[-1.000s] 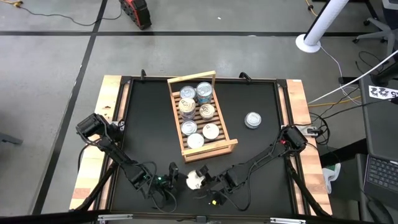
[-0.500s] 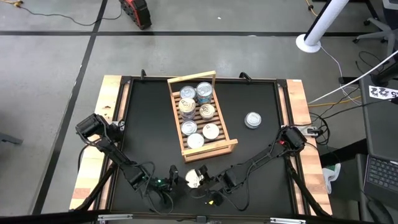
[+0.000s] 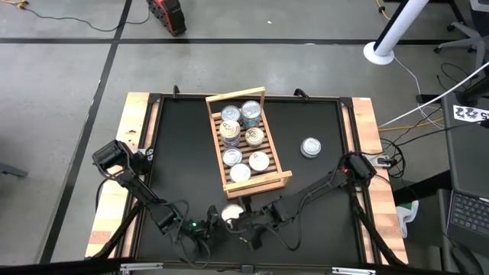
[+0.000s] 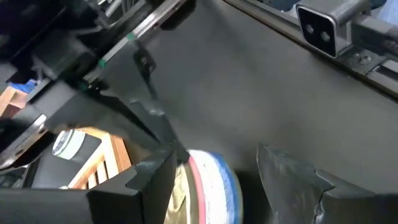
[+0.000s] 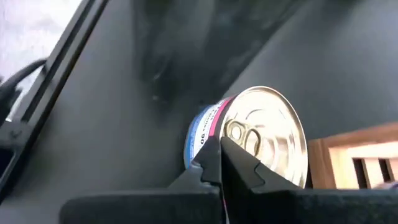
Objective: Stack canned seafood by type on shelf
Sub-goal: Stack the blue-pink tuna can on top of the other blue-pink tuna can on the shelf
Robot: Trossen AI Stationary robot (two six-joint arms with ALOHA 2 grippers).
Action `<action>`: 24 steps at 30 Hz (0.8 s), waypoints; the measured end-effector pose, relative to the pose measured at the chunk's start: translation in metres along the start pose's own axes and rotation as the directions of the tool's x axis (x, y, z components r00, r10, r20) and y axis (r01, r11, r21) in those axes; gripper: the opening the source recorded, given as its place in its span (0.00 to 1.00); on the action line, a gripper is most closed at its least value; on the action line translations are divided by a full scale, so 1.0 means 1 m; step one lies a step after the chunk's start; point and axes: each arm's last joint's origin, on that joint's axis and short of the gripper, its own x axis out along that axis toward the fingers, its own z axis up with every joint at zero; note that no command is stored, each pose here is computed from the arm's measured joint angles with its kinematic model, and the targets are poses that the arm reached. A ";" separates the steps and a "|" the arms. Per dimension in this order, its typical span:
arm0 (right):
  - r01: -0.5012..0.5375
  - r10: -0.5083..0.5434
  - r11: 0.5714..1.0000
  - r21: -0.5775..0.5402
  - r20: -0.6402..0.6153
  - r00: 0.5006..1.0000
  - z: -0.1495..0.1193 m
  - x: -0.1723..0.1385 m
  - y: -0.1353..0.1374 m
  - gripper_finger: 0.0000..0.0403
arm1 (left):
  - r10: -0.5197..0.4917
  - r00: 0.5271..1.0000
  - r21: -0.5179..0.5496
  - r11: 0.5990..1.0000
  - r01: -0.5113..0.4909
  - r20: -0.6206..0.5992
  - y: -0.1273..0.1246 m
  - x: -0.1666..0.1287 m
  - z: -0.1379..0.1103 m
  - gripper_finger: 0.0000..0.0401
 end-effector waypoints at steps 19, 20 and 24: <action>-0.018 0.017 0.988 0.152 0.008 1.000 0.003 0.001 -0.010 0.00 | 0.075 0.991 0.020 0.997 -0.073 -0.113 0.000 -0.001 -0.012 0.55; -0.018 0.017 0.987 0.157 0.008 1.000 0.003 0.001 -0.010 0.00 | 0.075 0.990 0.018 0.997 -0.073 -0.119 0.000 -0.001 -0.013 0.55; -0.021 0.018 0.983 0.181 0.020 1.000 0.004 0.001 -0.010 0.00 | 0.072 0.988 0.012 0.997 -0.071 -0.138 0.000 -0.001 -0.015 0.55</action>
